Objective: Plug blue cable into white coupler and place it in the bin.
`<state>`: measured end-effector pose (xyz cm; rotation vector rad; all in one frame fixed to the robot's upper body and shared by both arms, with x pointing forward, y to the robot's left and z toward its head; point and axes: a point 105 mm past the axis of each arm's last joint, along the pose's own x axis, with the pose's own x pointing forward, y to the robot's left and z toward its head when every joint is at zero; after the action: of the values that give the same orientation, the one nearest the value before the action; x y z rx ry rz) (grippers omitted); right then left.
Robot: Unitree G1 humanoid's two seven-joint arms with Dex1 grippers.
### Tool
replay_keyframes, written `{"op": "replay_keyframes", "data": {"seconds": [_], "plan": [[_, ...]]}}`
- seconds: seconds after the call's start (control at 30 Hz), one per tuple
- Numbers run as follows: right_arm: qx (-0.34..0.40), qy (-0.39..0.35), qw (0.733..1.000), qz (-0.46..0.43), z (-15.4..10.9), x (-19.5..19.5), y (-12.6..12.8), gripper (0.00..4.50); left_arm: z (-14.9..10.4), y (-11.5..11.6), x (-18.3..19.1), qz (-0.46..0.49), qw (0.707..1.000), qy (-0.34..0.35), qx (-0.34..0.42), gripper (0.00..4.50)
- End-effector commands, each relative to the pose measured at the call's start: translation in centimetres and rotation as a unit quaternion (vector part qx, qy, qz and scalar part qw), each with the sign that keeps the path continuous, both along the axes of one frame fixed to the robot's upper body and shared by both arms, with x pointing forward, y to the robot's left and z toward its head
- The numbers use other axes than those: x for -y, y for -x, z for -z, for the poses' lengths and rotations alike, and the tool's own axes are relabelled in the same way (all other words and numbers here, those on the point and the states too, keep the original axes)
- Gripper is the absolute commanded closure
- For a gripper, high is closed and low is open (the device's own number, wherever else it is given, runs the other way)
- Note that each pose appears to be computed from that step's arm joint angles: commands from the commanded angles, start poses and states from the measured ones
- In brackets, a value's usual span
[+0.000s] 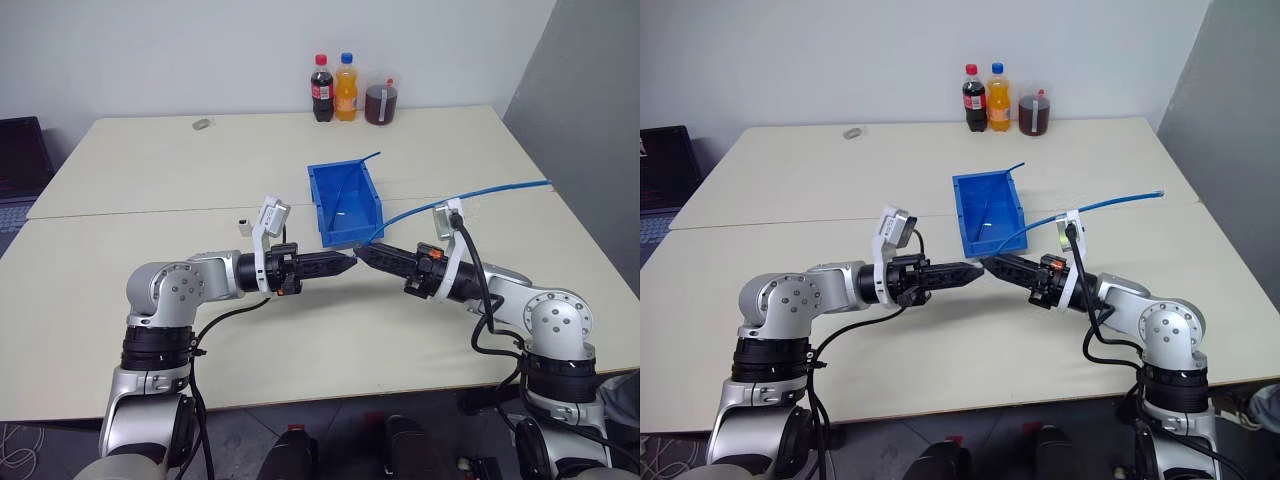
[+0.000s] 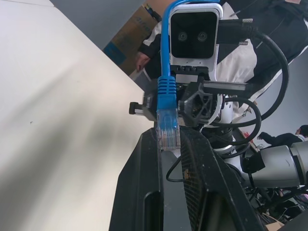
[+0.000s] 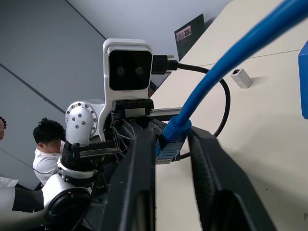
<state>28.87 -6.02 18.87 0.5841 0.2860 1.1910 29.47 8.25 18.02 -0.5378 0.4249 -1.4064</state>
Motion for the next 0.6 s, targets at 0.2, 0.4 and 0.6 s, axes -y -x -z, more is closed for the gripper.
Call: {"op": "replay_keyframes", "data": {"seconds": [0.2,0.4,0.6], "plan": [[0.023,-0.006,1.000,-0.007,-1.1,0.0,0.3,4.32,-0.8,-0.1,-0.1,-0.012,0.999,-0.005,0.049,3.92],[0.032,-0.001,0.999,0.010,-1.4,0.4,-0.5,4.32,-1.7,-0.7,-1.2,-0.034,0.997,0.004,0.069,2.74],[0.048,0.009,0.998,0.036,-1.8,0.9,-1.4,4.32,-2.1,-1.2,-3.2,-0.076,0.990,-0.026,0.112,1.59]]}}
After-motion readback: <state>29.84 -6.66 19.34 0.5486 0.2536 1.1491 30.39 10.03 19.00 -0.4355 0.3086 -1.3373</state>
